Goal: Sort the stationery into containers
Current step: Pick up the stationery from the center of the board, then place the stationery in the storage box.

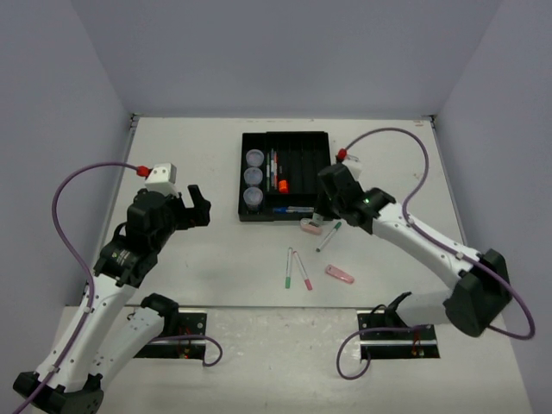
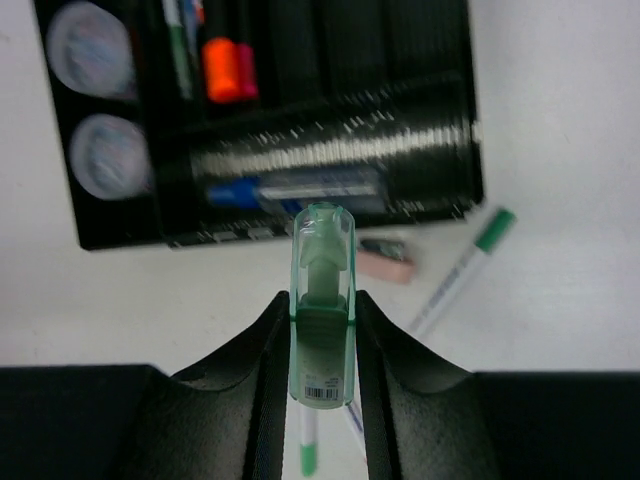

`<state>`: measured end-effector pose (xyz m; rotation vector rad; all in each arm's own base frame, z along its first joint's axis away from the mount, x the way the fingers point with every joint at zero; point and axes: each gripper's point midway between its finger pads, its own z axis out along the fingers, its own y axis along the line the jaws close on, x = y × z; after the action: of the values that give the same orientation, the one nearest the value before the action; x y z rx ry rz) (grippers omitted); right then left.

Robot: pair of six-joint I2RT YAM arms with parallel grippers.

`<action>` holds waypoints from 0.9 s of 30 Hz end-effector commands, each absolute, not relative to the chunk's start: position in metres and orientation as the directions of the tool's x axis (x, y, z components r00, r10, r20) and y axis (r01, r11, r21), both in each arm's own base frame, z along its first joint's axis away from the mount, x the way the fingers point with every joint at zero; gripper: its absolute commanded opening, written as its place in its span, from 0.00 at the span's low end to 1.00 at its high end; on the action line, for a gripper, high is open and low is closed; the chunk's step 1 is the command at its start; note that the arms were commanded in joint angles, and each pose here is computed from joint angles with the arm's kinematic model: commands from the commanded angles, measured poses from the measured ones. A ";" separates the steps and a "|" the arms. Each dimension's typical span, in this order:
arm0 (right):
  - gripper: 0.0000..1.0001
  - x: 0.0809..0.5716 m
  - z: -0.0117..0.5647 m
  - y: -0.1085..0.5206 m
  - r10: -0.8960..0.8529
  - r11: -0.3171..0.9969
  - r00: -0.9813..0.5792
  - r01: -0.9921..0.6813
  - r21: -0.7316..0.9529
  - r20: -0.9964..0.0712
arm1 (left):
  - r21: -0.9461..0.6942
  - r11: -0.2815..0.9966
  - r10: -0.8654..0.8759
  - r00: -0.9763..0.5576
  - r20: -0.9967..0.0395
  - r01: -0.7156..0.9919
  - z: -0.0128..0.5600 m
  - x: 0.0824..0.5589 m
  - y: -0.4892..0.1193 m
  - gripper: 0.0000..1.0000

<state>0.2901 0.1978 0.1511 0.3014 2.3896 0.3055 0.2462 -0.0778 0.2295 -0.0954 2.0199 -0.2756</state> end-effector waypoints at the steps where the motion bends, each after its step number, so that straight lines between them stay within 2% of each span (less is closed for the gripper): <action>1: 0.20 0.365 0.159 0.233 0.149 0.978 -0.738 0.010 0.209 -0.659 | -0.217 0.974 -0.173 -0.424 -0.889 0.057 0.232 0.252 -0.076 1.00; 5: 0.19 0.429 0.136 0.242 0.107 0.987 -0.776 0.009 0.159 -0.622 | -0.213 0.976 -0.174 -0.427 -0.887 0.045 0.230 0.252 -0.074 1.00; 7: 0.18 0.460 0.142 0.249 0.100 0.987 -0.762 -0.003 0.158 -0.640 | -0.214 0.976 -0.177 -0.423 -0.889 0.042 0.231 0.252 -0.073 1.00; 13: 0.18 0.495 0.106 0.248 0.006 0.999 -0.780 -0.023 0.039 -0.626 | -0.213 0.976 -0.178 -0.421 -0.890 0.038 0.232 0.252 -0.072 1.00; 22: 0.22 0.489 0.085 0.247 -0.012 0.998 -0.819 -0.043 0.040 -0.574 | -0.215 0.975 -0.175 -0.426 -0.888 0.049 0.231 0.253 -0.075 1.00; 27: 0.36 0.477 0.081 0.247 -0.006 0.997 -0.832 -0.048 0.061 -0.555 | -0.215 0.975 -0.174 -0.428 -0.887 0.049 0.231 0.253 -0.075 1.00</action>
<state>0.4842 0.2457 0.0605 -0.0218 2.5660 0.0435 0.2475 -0.0768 0.2276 -0.1000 2.0264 -0.2640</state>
